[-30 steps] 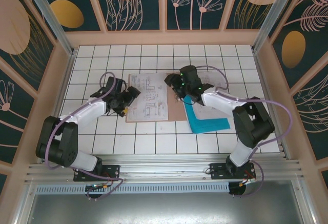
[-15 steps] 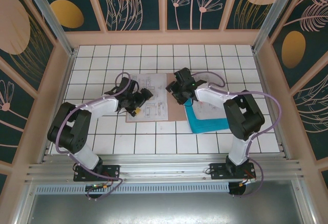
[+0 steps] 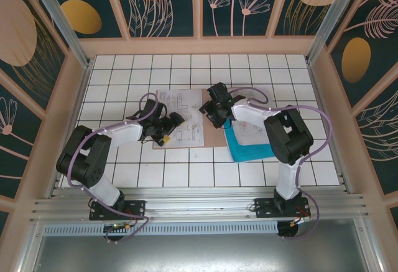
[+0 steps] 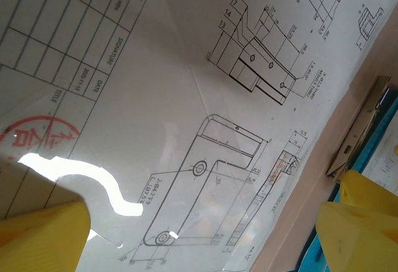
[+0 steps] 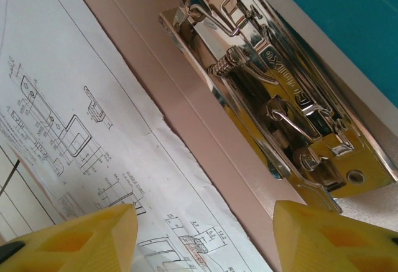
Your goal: Put the files into the folder
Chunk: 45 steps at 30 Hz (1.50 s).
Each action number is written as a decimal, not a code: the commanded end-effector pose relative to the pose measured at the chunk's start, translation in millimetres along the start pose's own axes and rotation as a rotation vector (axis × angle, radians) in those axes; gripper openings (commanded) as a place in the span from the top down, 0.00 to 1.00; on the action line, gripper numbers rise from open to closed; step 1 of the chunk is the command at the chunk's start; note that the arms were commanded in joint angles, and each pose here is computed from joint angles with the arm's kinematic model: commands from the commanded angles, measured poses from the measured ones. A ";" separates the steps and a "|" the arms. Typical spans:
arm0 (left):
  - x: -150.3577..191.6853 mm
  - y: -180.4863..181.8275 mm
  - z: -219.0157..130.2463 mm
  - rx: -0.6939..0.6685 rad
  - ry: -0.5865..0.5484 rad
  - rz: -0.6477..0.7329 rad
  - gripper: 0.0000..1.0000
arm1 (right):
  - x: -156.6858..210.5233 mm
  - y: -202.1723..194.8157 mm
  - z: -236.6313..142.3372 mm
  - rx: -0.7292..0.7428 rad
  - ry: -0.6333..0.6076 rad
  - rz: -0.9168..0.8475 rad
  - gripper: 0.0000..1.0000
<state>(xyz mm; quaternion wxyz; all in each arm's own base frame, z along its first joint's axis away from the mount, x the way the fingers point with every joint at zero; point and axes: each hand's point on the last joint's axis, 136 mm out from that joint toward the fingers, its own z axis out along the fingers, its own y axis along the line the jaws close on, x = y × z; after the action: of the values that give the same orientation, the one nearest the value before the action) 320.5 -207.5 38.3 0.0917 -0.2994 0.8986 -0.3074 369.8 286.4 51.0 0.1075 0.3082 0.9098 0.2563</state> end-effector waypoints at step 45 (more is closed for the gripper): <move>2.2 40.4 4.0 -0.138 -0.014 -0.036 0.05 | -22.1 -120.8 33.3 0.419 -0.037 -0.009 0.40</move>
<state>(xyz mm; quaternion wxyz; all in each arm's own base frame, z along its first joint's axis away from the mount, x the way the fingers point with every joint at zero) 320.2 -206.0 38.4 0.0943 -0.3008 0.8988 -0.3046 377.1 271.6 27.7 0.1134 0.2895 0.9274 0.2082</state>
